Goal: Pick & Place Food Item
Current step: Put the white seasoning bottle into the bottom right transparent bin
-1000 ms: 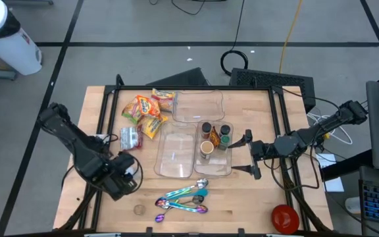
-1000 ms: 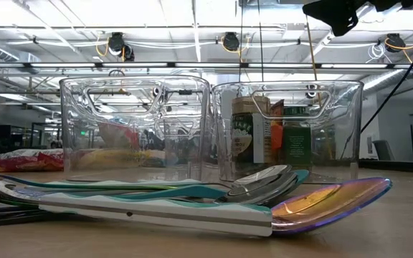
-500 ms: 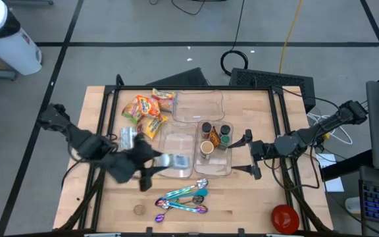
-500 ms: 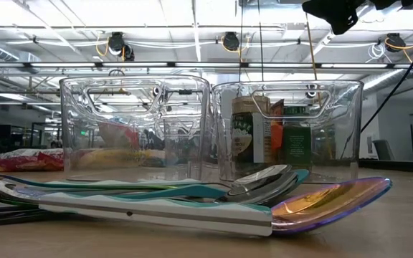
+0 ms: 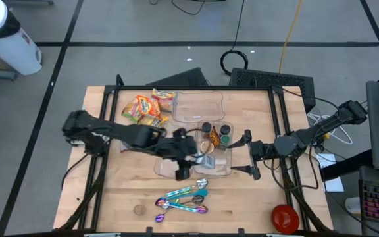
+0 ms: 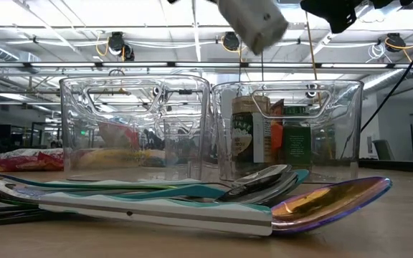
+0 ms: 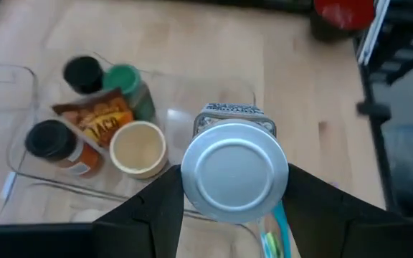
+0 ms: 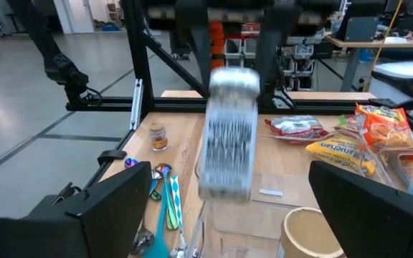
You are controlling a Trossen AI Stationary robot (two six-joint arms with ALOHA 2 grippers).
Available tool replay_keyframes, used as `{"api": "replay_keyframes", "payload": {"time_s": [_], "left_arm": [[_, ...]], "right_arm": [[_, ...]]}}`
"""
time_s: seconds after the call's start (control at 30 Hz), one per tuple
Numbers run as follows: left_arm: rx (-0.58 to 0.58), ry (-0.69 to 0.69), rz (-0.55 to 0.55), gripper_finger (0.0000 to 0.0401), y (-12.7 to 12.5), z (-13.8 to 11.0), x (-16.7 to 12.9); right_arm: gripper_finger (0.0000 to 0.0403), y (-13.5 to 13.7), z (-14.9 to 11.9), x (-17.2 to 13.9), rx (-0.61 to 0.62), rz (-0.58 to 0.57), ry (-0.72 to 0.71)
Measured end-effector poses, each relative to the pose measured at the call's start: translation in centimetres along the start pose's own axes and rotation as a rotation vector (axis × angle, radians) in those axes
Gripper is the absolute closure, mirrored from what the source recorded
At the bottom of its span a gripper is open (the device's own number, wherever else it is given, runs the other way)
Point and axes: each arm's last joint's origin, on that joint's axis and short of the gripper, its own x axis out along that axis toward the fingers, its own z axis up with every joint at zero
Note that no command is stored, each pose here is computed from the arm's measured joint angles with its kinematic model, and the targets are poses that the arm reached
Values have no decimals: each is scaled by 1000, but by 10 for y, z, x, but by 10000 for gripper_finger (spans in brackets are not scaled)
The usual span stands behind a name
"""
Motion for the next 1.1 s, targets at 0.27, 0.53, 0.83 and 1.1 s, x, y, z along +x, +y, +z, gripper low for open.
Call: {"api": "replay_keyframes", "payload": {"time_s": [0.27,0.53,0.83,1.1], "left_arm": [[8,245,99,196,15,-1,53],[23,344,101,196,16,-15,89],[22,390,83,196,16,-24,109],[30,383,80,184,16,-27,123]], "right_arm": [[30,0,0,0,0,0,1],[30,0,0,0,-1,0,1],[30,0,-1,0,-2,-1,5],[30,0,-1,0,-4,-2,10]]}}
